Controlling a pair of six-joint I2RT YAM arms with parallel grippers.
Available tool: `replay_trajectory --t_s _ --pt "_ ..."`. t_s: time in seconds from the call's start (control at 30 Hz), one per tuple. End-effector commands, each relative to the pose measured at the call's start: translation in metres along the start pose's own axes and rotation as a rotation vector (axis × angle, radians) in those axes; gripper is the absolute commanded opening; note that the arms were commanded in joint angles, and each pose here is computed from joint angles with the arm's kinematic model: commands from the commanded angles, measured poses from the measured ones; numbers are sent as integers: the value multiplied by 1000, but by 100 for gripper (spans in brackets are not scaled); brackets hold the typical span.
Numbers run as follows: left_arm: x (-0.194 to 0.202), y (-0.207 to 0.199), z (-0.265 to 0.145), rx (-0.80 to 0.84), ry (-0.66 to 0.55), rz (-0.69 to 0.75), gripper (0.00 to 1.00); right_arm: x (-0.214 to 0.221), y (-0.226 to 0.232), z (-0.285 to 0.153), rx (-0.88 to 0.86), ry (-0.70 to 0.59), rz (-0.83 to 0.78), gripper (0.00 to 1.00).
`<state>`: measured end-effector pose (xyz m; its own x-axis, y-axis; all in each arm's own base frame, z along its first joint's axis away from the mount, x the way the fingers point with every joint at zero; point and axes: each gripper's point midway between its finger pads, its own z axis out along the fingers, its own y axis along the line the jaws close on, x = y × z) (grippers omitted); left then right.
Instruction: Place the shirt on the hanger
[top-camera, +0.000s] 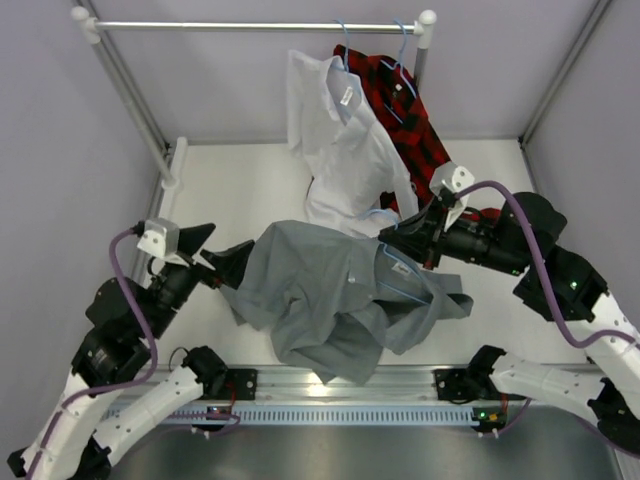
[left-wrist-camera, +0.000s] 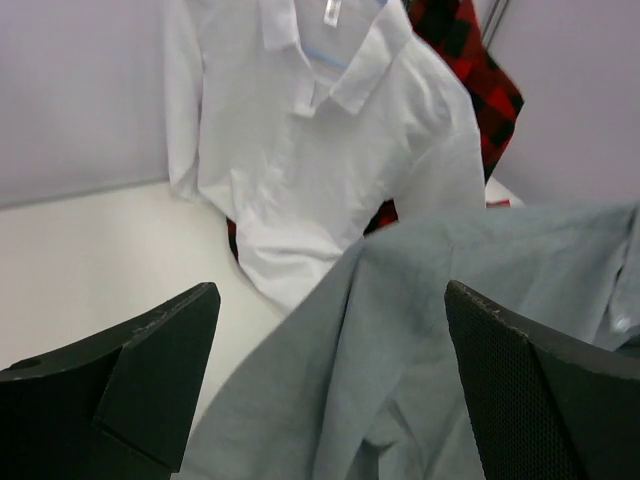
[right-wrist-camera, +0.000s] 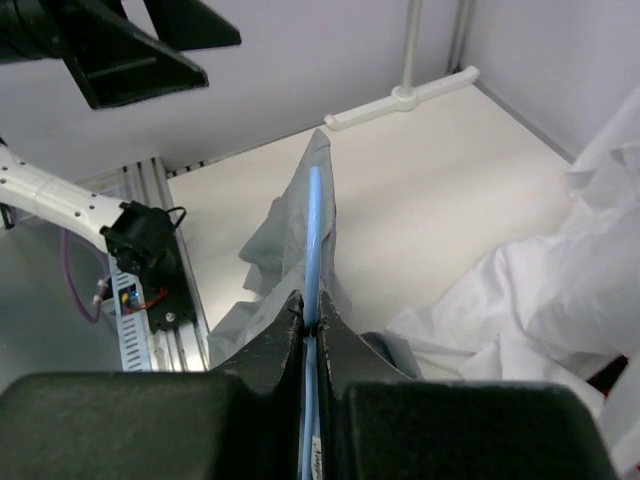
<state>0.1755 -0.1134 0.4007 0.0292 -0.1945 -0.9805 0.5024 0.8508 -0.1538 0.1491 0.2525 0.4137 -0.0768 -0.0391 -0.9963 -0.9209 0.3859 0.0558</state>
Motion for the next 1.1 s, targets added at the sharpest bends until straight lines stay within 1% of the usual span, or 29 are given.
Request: replay_trajectory --t_s 0.0,0.03,0.07,0.1,0.13,0.17,0.27,0.4,0.43,0.47,0.53,0.57,0.63,0.7,0.73,0.77,0.8,0.83,0.87,0.93,0.97,1.0,1.07 --pt "57 0 12 -27 120 -115 97 -26 -13 -30 121 -26 -29 0" --pt "59 -9 15 23 111 -127 97 -28 -13 -33 127 -22 -27 0" --pt "78 -15 19 56 147 -133 97 -31 -14 -35 138 -25 -28 0" --pt "85 -24 20 105 164 -147 94 -34 -13 -40 144 -23 -29 0" --pt "89 -27 24 114 166 -150 94 -36 -11 -42 138 -25 -28 0" --pt "108 -26 30 105 212 -146 93 -37 -10 -44 133 -25 -29 0" --pt "125 -21 46 73 246 -109 92 -39 0 -47 77 -17 -71 0" --pt "123 -38 62 163 234 -101 91 -44 2 -52 76 -15 -91 0" --pt "125 -52 61 240 245 -110 90 -45 2 -52 73 -16 -93 0" --pt "121 -59 66 270 226 -120 89 -45 3 -51 66 -15 -91 0" --pt "129 -65 71 302 237 -131 89 -46 4 -49 57 -15 -90 0" --pt "130 -66 74 303 234 -138 87 -45 5 -48 51 -12 -89 0" --pt "128 -69 81 317 213 -142 80 -44 5 -46 45 -7 -85 0" --pt "137 -74 89 334 245 -142 61 -44 4 -45 46 -5 -86 0" --pt "134 -74 89 336 237 -140 49 -43 4 -44 48 -2 -86 0" --pt "139 -69 95 300 250 -137 22 -43 2 -45 55 -2 -88 0" --pt "142 -64 97 268 261 -135 9 -43 1 -45 62 -3 -89 0" --pt "141 -58 101 230 262 -133 0 -43 0 -45 71 -3 -90 0" --pt "136 -42 107 124 242 -137 0 -41 -6 -45 103 4 -89 0" --pt "142 -24 102 24 270 -134 0 -39 -11 -45 129 9 -88 0" --pt "141 -17 101 -22 263 -150 0 -37 -17 -45 156 14 -89 0" --pt "139 -1 100 -113 242 -150 0 -35 -19 -45 172 13 -93 0" --pt "136 15 92 -210 225 -172 0 -34 -23 -47 195 -10 -97 0"
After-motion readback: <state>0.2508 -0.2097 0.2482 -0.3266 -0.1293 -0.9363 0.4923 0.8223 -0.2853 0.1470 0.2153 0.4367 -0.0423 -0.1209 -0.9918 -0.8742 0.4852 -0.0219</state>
